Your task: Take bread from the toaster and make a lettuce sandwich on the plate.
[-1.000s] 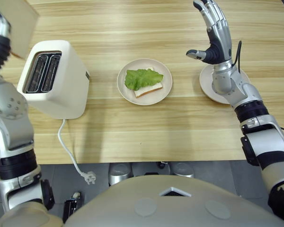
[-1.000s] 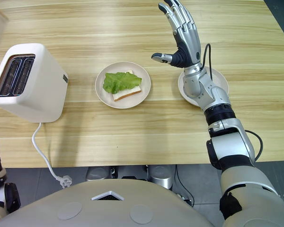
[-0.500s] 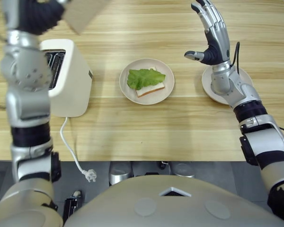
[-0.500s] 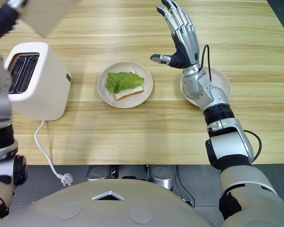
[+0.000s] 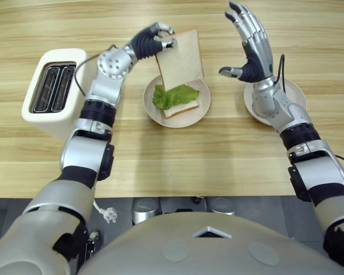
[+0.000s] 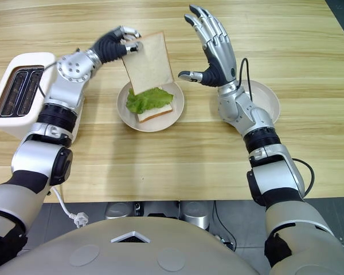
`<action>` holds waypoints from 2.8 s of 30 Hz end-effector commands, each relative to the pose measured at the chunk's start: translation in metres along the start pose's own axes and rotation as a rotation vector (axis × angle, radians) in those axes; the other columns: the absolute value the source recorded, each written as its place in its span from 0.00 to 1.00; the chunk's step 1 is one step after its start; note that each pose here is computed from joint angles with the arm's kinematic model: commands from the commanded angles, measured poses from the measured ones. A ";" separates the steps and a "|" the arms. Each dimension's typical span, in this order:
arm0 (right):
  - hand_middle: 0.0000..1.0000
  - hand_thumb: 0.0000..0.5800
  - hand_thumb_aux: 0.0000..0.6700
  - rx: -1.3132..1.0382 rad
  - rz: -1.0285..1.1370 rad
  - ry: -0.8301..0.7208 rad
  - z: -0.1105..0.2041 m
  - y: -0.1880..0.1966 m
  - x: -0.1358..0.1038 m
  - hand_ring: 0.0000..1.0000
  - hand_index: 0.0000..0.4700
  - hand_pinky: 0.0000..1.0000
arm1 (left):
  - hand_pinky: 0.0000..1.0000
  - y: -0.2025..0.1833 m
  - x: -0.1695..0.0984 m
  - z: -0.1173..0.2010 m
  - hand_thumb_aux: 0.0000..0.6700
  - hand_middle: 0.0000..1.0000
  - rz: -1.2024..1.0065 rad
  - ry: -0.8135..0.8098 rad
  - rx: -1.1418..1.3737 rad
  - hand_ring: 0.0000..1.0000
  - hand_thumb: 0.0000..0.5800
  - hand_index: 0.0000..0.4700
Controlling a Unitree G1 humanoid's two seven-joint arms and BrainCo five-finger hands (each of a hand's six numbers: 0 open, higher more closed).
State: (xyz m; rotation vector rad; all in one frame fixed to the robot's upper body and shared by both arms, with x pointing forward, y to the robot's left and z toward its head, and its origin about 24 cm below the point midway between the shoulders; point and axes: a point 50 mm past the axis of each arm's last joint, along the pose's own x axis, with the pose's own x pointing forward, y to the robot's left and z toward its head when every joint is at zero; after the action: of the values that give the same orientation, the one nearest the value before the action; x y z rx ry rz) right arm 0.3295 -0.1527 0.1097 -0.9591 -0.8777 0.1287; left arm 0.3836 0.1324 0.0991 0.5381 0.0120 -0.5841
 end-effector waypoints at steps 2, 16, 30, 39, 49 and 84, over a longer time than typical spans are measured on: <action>0.00 0.00 0.00 -0.022 0.164 -0.070 0.012 0.022 -0.010 0.00 0.00 0.00 | 1.00 -0.014 0.005 -0.019 1.00 1.00 -0.035 0.100 -0.009 1.00 1.00 0.98; 0.00 0.00 0.00 -0.009 0.337 -0.112 0.025 0.051 -0.030 0.00 0.00 0.00 | 1.00 -0.022 0.001 -0.041 0.98 1.00 -0.023 0.210 -0.045 1.00 1.00 0.96; 0.00 0.00 0.00 -0.056 0.728 -0.061 0.023 0.092 -0.051 0.00 0.00 0.00 | 1.00 -0.031 0.008 -0.034 0.91 1.00 -0.053 0.197 -0.044 1.00 0.99 0.89; 0.00 0.00 0.00 -0.149 0.771 -0.071 0.025 0.107 -0.034 0.00 0.00 0.00 | 1.00 -0.038 0.006 -0.041 0.87 1.00 -0.067 0.220 -0.041 1.00 0.98 0.85; 0.00 0.00 0.00 -0.104 1.114 0.048 0.021 0.128 -0.064 0.00 0.00 0.00 | 1.00 -0.041 0.005 -0.043 0.09 1.00 -0.079 0.228 -0.012 1.00 0.18 0.09; 0.00 0.00 0.00 0.143 0.685 0.117 0.013 0.074 -0.015 0.00 0.00 0.00 | 0.00 0.037 -0.079 0.074 0.00 0.00 0.783 -0.359 0.718 0.00 0.00 0.00</action>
State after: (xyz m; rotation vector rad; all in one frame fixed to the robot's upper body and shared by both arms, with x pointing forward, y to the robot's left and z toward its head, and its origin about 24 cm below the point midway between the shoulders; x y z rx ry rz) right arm 0.3242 -0.0925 0.0318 -1.1801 -0.3533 0.8266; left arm 0.3339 0.1584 0.1930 1.1412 -0.7605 0.1438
